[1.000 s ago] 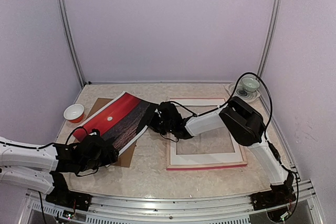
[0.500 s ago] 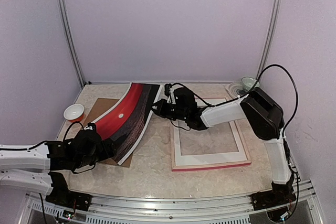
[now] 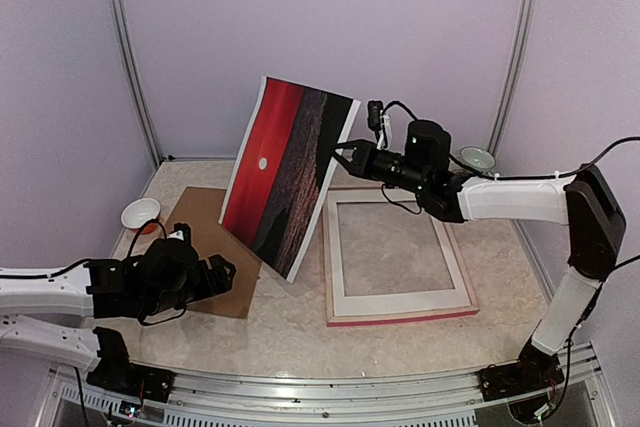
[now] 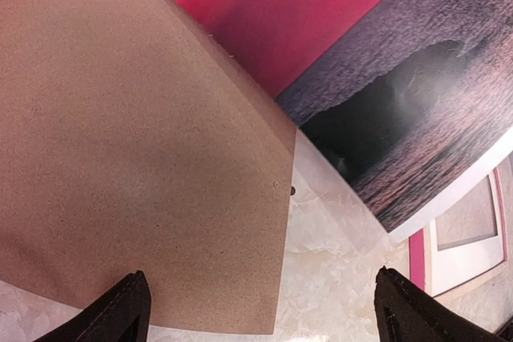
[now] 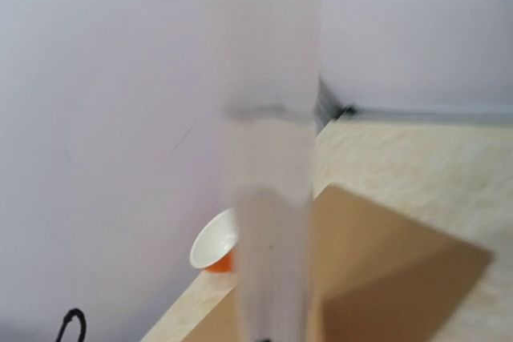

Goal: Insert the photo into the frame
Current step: Move the frame body to the center of the board.

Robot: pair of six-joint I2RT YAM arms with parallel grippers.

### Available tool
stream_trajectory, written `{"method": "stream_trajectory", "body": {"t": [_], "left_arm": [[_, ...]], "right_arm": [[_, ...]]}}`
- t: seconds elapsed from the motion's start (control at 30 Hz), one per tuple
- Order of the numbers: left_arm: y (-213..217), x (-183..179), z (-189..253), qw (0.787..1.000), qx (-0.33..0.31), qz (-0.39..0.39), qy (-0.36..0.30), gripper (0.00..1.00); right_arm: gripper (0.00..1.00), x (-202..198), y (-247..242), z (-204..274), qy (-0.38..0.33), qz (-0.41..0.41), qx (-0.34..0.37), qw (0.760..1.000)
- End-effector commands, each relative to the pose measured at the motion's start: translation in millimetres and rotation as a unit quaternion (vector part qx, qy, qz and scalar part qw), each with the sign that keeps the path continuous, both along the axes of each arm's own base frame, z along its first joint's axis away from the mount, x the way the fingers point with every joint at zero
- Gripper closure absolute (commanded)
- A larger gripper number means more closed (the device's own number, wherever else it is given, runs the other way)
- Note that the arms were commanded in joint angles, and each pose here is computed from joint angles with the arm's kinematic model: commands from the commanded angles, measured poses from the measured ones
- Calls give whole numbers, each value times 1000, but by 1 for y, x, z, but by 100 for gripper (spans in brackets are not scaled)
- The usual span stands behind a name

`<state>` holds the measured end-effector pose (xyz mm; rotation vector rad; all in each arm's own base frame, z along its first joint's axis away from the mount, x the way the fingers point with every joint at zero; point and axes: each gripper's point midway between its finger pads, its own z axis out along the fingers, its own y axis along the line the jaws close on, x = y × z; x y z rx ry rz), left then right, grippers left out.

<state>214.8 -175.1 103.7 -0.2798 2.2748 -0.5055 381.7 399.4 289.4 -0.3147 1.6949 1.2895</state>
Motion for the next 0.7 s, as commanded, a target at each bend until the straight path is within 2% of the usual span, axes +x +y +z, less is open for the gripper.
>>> {"method": "stream_trajectory", "body": {"t": [0.0, 0.17, 0.33, 0.5, 0.67], "left_arm": [[-15, 10, 19, 999, 33, -11, -19, 2], [-52, 25, 27, 997, 59, -47, -22, 1], [-100, 44, 28, 992, 93, -82, -17, 1], [-147, 65, 7, 985, 139, -101, 0, 1], [-185, 84, -8, 981, 152, -117, 9, 2]], "right_arm": [[100, -12, -48, 38, -62, -42, -16, 997], [100, -34, -101, 81, -132, -102, -44, 985], [100, -58, -154, 112, -183, -179, -85, 963], [100, -81, -199, 123, -202, -244, -108, 942], [100, -91, -215, 113, -191, -258, -122, 939]]}}
